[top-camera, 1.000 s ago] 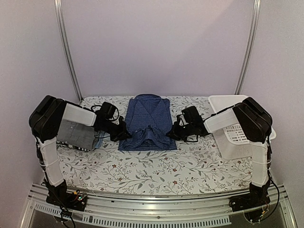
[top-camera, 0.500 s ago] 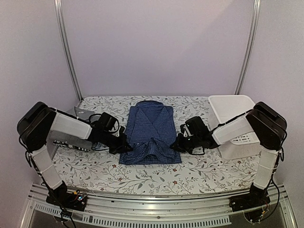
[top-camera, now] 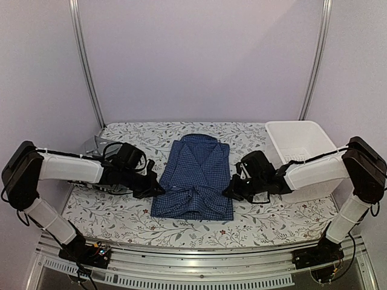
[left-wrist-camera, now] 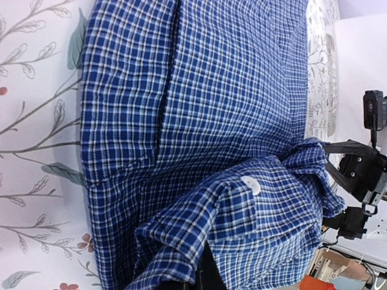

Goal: Fold and stack the long sleeve shirts
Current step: Fold the rectangle-folded shirt at the center of the board, then smooth out the 2/3-rectangle-folded shirt at the center of the board.

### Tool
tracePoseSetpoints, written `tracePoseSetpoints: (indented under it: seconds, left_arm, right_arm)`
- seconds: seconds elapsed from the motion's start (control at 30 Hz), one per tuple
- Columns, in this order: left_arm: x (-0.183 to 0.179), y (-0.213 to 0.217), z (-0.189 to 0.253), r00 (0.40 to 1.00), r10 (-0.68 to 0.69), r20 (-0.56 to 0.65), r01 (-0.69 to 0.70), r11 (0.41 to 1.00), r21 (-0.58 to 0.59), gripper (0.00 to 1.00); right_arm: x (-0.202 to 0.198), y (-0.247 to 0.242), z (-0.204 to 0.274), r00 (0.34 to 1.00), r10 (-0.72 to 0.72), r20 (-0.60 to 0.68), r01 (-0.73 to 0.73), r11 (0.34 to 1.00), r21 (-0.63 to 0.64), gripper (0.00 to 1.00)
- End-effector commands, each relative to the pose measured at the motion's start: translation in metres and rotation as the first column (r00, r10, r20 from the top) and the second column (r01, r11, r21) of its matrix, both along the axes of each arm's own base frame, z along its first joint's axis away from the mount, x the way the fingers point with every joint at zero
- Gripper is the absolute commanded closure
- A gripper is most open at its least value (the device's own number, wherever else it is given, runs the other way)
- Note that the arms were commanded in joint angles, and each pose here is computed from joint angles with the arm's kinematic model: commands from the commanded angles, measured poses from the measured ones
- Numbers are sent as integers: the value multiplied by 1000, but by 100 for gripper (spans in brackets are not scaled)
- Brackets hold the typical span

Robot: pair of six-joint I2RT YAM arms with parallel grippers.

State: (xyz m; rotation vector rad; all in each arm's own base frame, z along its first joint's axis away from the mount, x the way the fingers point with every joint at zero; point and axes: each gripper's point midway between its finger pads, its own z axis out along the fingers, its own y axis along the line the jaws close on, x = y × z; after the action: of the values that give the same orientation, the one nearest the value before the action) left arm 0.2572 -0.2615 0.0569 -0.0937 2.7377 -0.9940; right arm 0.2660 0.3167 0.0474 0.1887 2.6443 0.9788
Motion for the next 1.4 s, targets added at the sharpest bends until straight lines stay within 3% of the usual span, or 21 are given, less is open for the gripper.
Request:
tracePoseSetpoints:
  seconds: [0.0,0.6,0.63,0.8,0.83,0.9,1.1,1.37]
  left_arm:
    - [17,3,10,999,18,41,-19,1000,21,100]
    - [57,8,3,998,26,61,-29,999,43,100]
    - [58,9,2,998,27,61,-30,998,47,98]
    - [68,18,14,994,37,100,-44,997,70,43]
    - [69,20,16,993,38,107,-47,996,76,35]
    - [68,23,22,992,35,122,-45,995,83,28]
    - [54,29,33,990,10,138,-23,996,90,27]
    - [-2,24,19,995,-78,62,71,992,108,35]
  right_arm:
    - [19,-1,10,999,-33,41,34,999,-10,100]
    - [54,-1,-3,997,-44,56,45,999,-6,100]
    - [55,0,-2,997,-38,60,39,999,-10,97]
    - [63,-2,12,994,-21,104,27,998,-58,56]
    - [63,-3,16,993,-15,115,23,997,-72,49]
    - [62,-10,20,993,-11,120,24,994,-110,42]
    - [51,-13,36,986,27,164,5,981,-193,39]
    - [4,-2,34,977,151,153,-104,956,-276,37]
